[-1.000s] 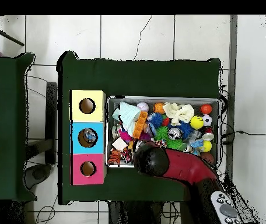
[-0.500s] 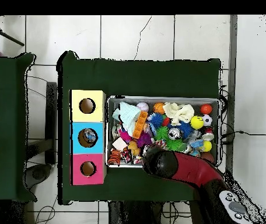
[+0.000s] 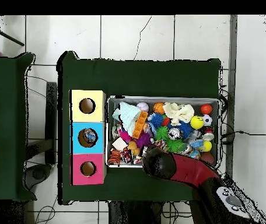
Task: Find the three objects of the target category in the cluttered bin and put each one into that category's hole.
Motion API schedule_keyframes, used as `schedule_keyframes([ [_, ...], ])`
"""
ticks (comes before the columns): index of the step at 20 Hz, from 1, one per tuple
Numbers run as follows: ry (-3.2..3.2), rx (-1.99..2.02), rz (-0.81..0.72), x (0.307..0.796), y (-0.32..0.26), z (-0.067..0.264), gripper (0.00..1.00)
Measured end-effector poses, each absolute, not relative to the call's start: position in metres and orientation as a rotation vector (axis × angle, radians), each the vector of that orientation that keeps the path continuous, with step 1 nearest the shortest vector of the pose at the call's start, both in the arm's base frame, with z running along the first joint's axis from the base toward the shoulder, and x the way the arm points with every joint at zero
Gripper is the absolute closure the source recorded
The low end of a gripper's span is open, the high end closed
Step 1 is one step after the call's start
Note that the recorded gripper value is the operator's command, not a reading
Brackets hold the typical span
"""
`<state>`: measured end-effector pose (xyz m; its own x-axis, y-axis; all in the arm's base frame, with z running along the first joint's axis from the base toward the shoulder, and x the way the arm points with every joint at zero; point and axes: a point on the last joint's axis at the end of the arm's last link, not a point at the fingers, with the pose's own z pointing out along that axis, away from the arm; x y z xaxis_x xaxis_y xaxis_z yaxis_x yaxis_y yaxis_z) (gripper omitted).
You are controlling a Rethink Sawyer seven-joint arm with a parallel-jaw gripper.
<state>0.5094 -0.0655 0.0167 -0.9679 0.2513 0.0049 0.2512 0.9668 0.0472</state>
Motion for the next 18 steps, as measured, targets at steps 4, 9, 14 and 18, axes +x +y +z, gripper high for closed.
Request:
schedule_keyframes([
  [4, 3.087, 0.376, 0.072, 0.509, -0.064, 0.010, 0.00],
  [9, 3.081, 0.364, 0.069, 0.510, -0.062, 0.010, 0.00],
  [14, 3.076, 0.352, 0.064, 0.512, -0.059, 0.012, 0.00],
  [18, 3.059, 0.336, 0.048, 0.519, -0.059, 0.024, 0.00],
])
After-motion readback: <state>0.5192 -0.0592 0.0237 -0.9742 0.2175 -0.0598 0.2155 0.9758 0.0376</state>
